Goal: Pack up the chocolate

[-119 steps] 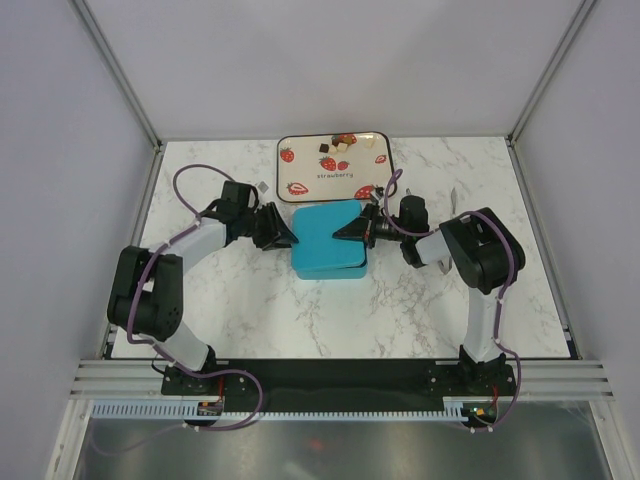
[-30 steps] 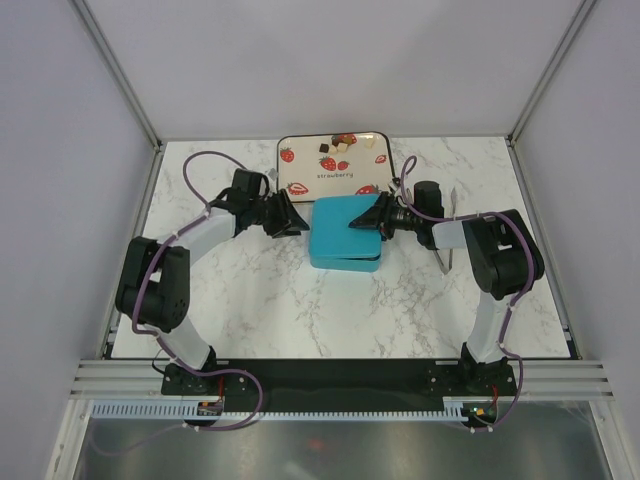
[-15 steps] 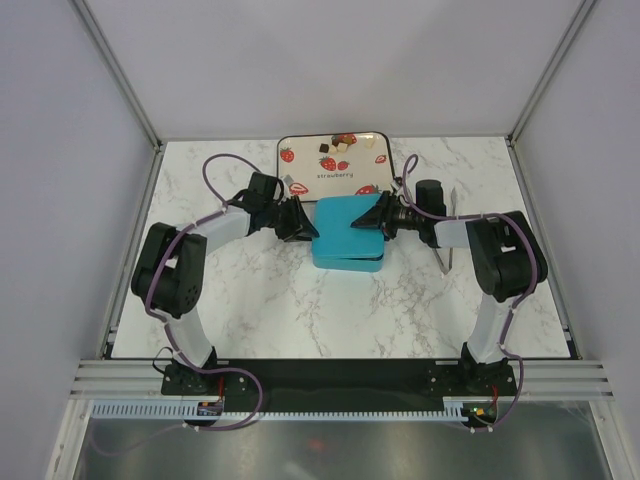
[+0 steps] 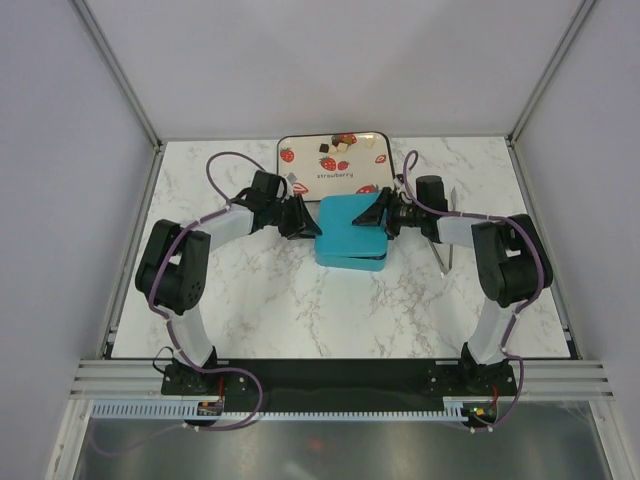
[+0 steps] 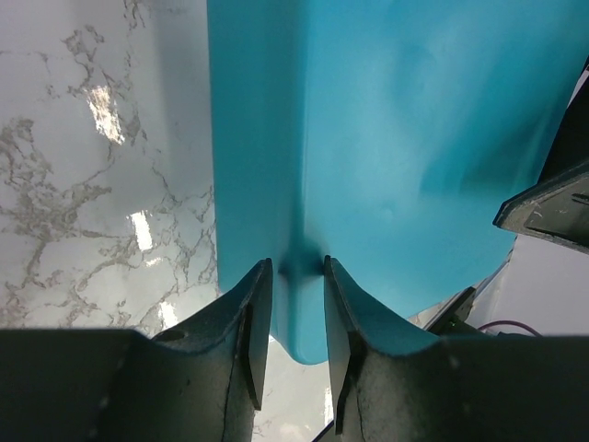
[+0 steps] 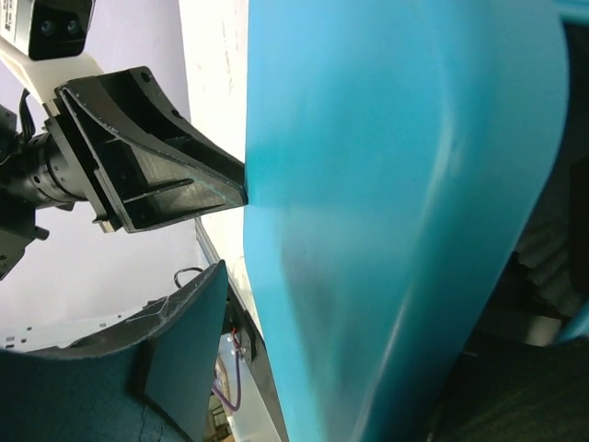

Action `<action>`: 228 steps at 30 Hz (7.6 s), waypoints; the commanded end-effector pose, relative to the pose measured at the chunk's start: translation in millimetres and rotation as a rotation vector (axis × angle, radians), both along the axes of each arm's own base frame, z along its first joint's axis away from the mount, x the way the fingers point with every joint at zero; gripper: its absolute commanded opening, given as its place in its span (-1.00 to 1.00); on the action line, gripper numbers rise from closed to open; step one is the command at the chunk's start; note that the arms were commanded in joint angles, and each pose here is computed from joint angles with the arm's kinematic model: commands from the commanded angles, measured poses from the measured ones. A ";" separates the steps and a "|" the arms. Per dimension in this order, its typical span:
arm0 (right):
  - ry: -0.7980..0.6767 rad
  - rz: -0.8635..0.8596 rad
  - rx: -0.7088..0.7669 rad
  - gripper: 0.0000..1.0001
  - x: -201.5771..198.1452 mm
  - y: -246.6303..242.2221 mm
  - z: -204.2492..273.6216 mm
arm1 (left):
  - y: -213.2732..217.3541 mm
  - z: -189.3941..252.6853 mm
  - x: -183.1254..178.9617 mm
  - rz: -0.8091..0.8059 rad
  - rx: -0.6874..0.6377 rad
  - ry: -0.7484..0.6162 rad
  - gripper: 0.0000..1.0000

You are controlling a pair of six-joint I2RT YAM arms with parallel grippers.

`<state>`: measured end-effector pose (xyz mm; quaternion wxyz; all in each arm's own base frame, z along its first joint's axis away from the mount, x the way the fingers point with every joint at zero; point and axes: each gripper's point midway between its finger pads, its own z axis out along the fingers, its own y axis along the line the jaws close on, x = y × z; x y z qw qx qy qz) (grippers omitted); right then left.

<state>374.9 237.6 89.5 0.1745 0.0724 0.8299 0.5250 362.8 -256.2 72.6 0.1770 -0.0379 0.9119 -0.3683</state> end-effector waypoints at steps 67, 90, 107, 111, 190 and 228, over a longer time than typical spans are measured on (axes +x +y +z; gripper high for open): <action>-0.072 0.239 -0.023 -0.47 -75.0 113.9 -15.1 | 96.1 44.4 -25.2 0.279 0.270 -0.107 -0.10; -0.205 0.302 0.074 -0.55 -81.5 149.4 72.6 | 115.4 101.5 -26.8 0.287 0.224 -0.226 0.02; -0.212 0.060 0.171 -0.61 -58.0 86.4 82.4 | 67.6 60.9 -17.9 0.101 0.082 -0.140 0.01; -0.209 0.017 0.163 -0.61 -52.3 72.6 75.7 | 60.7 46.4 -18.2 0.083 0.069 -0.116 -0.04; -0.082 -0.229 -0.478 0.26 -45.9 -41.1 27.3 | 26.8 11.9 -35.5 0.007 0.064 -0.039 -0.26; -0.118 -0.301 -0.575 0.38 -26.9 -63.5 -0.1 | 48.3 46.3 -16.1 0.111 0.210 -0.097 0.04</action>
